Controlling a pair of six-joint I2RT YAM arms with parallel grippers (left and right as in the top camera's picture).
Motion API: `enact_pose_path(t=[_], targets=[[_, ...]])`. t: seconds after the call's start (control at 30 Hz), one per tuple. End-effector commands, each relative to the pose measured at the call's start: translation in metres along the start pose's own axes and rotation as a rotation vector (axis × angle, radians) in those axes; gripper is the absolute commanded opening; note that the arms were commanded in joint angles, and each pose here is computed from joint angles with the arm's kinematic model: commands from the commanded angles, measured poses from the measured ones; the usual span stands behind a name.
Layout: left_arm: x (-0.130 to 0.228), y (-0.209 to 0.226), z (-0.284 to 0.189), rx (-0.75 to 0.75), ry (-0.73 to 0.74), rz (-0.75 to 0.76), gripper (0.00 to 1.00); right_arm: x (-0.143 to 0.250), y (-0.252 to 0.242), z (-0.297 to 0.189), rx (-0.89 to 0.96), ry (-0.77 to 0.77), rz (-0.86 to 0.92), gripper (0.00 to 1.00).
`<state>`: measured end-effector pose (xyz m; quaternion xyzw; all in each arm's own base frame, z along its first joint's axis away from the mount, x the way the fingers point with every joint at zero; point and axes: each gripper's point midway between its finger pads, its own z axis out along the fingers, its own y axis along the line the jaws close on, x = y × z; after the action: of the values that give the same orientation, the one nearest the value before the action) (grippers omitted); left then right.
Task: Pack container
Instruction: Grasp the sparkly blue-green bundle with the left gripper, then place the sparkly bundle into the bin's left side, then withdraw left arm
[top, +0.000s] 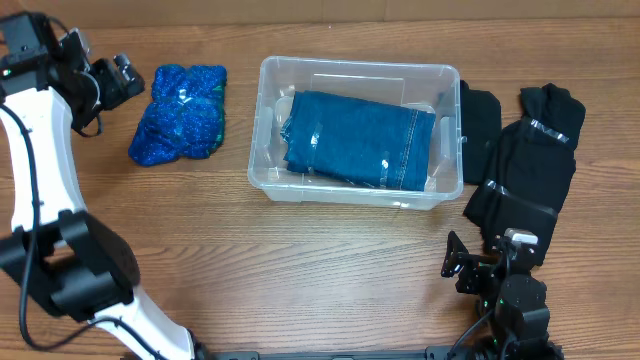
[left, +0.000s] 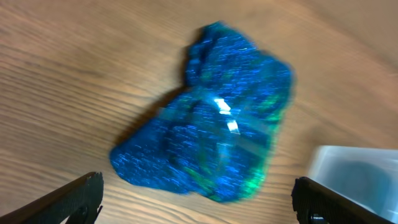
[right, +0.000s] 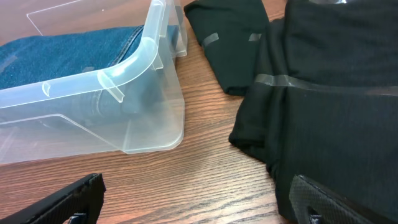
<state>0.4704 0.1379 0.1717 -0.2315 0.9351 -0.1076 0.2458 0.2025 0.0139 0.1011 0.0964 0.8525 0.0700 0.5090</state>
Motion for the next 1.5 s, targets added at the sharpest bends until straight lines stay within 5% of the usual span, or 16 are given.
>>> enact_pose_path(t=[0.0,0.23,0.3,0.33,0.4,0.5,0.67,0.73,0.8,1.2,1.47], targets=[[0.015,0.012,0.07,0.218,0.124,0.009,1.0,0.005,-0.003,0.003,0.009,0.005,0.0,1.0],[0.038,0.0,0.145,0.351,0.183,0.071,0.99,0.005,-0.003,0.003,0.009,0.005,-0.001,1.0],[0.047,-0.007,0.153,0.303,0.21,0.097,0.71,0.005,-0.003,0.003,0.009,0.005,0.0,1.0],[0.05,-0.008,0.155,0.284,0.222,0.099,0.46,0.005,-0.003,0.003,0.009,0.005,0.0,1.0],[0.057,-0.013,0.153,0.286,0.249,0.097,0.14,0.005,-0.003,0.003,0.009,0.005,-0.001,1.0],[0.053,-0.019,0.126,0.284,0.273,0.074,0.04,0.005,-0.003,0.003,0.009,0.005,-0.001,1.0],[0.012,-0.119,-0.034,0.577,0.151,0.148,0.04,0.005,-0.003,0.003,0.009,0.005,-0.001,1.0],[0.029,-0.18,-0.105,0.665,0.11,0.203,0.04,0.005,-0.003,0.003,0.009,0.005,-0.001,1.0],[0.048,-0.216,-0.127,0.659,0.112,0.216,0.04,0.005,-0.003,0.003,0.009,0.005,-0.001,1.0],[0.188,-0.386,-0.064,0.496,0.135,0.205,0.04,0.005,-0.003,0.003,0.009,0.005,-0.001,1.0],[0.252,-0.389,0.005,0.361,0.249,0.166,0.04,0.005,-0.003,0.003,0.009,0.005,-0.001,1.0]])
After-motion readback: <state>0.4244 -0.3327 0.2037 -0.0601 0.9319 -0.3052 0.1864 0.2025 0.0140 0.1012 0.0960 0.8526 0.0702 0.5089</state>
